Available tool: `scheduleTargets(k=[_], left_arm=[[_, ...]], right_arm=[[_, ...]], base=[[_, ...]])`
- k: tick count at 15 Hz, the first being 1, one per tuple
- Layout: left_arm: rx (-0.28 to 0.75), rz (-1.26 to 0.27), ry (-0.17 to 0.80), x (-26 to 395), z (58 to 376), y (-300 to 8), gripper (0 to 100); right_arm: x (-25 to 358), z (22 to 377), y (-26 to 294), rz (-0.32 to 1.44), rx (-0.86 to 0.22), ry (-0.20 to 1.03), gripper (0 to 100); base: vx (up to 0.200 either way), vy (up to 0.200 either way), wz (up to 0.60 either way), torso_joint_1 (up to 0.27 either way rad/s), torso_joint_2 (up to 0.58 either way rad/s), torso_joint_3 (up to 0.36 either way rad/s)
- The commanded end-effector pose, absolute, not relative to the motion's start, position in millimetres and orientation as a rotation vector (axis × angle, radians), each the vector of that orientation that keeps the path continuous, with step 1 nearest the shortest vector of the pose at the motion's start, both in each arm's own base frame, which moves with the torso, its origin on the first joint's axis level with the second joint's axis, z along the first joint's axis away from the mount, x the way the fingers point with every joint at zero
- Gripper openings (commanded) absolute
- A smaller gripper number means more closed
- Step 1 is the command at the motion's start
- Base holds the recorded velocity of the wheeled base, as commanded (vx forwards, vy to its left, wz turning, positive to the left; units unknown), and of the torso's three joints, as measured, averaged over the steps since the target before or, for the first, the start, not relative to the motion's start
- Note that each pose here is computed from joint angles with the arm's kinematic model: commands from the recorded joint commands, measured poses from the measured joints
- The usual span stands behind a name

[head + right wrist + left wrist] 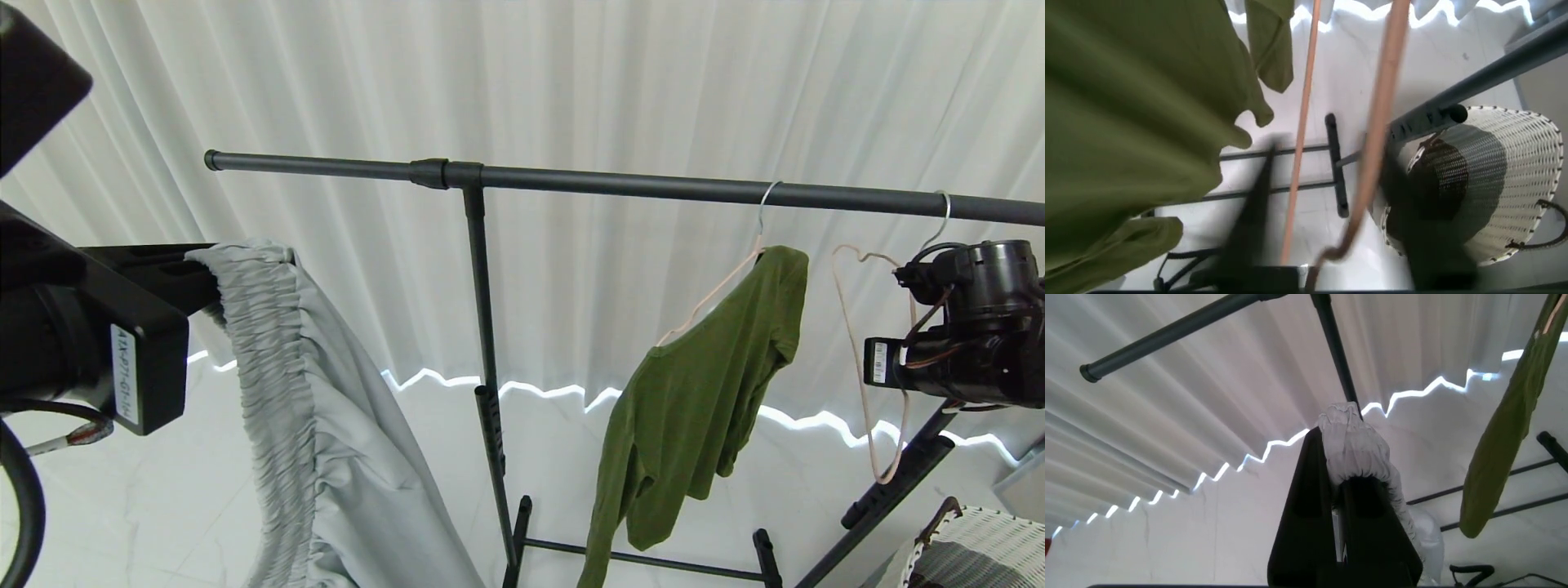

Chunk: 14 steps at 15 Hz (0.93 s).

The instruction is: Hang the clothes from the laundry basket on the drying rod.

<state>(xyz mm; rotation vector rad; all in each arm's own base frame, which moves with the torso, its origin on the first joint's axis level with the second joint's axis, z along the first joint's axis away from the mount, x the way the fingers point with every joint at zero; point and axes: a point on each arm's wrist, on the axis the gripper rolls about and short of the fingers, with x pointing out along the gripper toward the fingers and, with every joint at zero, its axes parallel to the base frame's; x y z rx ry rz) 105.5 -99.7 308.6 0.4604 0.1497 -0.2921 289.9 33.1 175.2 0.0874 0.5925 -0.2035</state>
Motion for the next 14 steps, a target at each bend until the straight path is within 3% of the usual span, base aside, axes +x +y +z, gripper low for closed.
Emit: scheduleTargets(k=[1, 6, 14], left_arm=[[0.459, -0.291, 0.147, 105, 309, -99, 0], [0.457, -0.291, 0.146, 105, 309, -99, 0], [0.456, -0.291, 0.145, 103, 308, -96, 0]], right_arm=[[290, 175, 33, -0.204, 0.087, 0.594, 0], [287, 179, 32, -0.205, 0.089, 0.579, 0], [258, 217, 29, -0.174, 0.109, 0.446, 0]], base=[[0.000, 0.000, 0.00, 0.000, 0.00, 0.000], [0.000, 0.000, 0.00, 0.000, 0.00, 0.000], [0.000, 0.000, 0.00, 0.000, 0.00, 0.000]])
